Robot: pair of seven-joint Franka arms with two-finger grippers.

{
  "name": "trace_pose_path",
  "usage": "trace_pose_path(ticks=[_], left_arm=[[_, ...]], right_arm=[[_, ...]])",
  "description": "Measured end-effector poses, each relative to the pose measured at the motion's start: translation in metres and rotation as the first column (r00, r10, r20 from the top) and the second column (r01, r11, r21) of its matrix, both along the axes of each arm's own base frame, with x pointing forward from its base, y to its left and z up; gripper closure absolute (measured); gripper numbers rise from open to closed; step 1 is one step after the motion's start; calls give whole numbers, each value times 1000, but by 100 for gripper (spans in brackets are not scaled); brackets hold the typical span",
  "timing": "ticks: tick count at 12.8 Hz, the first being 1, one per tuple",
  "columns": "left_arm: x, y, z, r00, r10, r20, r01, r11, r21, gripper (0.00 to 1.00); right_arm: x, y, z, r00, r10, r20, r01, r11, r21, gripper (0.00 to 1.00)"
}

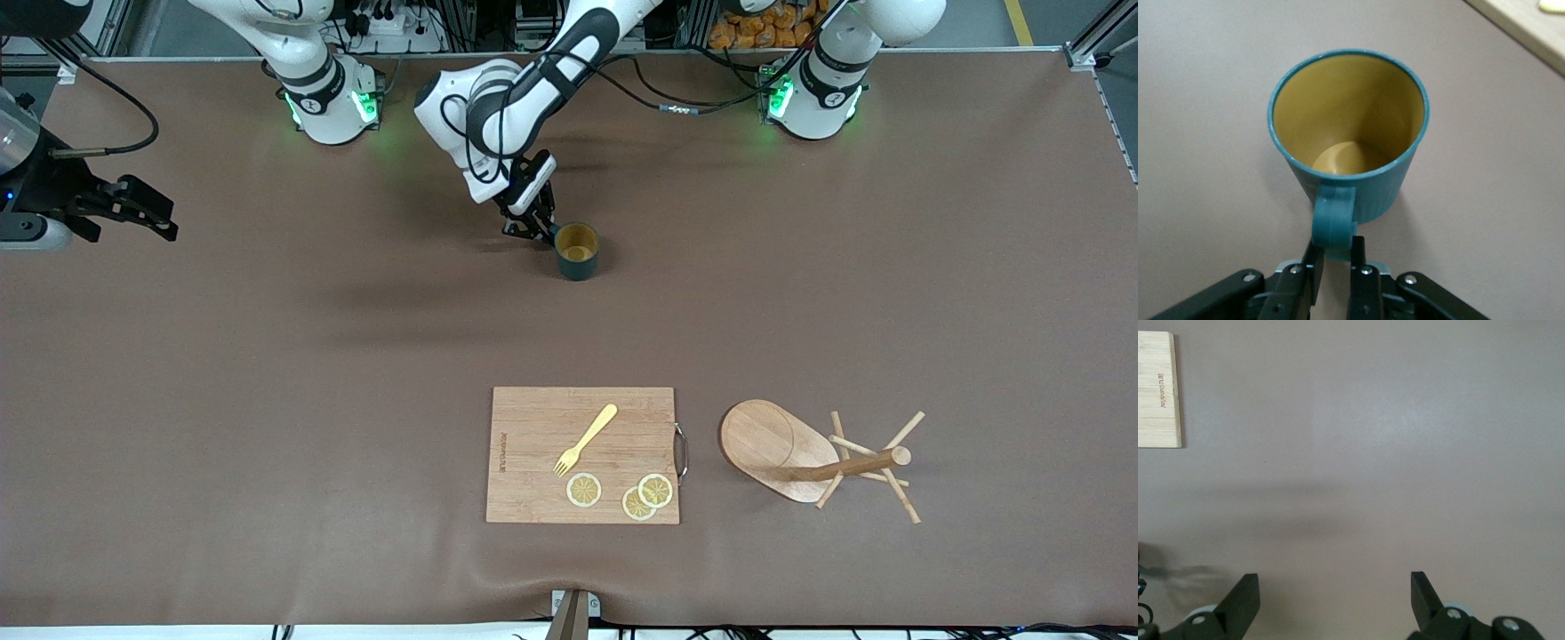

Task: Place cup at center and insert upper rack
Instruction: 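Lift the mug and tilt it sideways with the left gripper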

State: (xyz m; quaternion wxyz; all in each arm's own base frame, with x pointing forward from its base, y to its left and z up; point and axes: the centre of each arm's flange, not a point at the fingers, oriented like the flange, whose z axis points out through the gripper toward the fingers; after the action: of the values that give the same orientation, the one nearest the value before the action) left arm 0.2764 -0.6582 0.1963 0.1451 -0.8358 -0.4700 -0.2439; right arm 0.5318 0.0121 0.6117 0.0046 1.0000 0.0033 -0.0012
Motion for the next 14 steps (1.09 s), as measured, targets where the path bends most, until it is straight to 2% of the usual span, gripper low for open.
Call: trace_pose_path(ticks=[4, 6, 8, 11, 14], left_arm=[[53, 13, 66, 996, 72, -48, -77, 991, -107, 80], [95, 32, 124, 990, 105, -90, -121, 973, -195, 80], [143, 66, 196, 982, 111, -153, -154, 940, -306, 80], [210, 135, 275, 958, 106, -267, -224, 857, -464, 80], [268, 209, 319, 924, 23, -381, -278, 725, -630, 80]], right_arm=[[0, 0, 0, 1000, 1, 0, -1, 1000, 0, 0], [0, 1, 0, 1000, 3, 1, -3, 1000, 0, 0], [0, 2, 1, 1000, 5, 2, -5, 1000, -1, 0], [-1, 4, 3, 1000, 8, 5, -8, 1000, -1, 0], [-1, 7, 3, 1000, 14, 6, -14, 1000, -1, 0]])
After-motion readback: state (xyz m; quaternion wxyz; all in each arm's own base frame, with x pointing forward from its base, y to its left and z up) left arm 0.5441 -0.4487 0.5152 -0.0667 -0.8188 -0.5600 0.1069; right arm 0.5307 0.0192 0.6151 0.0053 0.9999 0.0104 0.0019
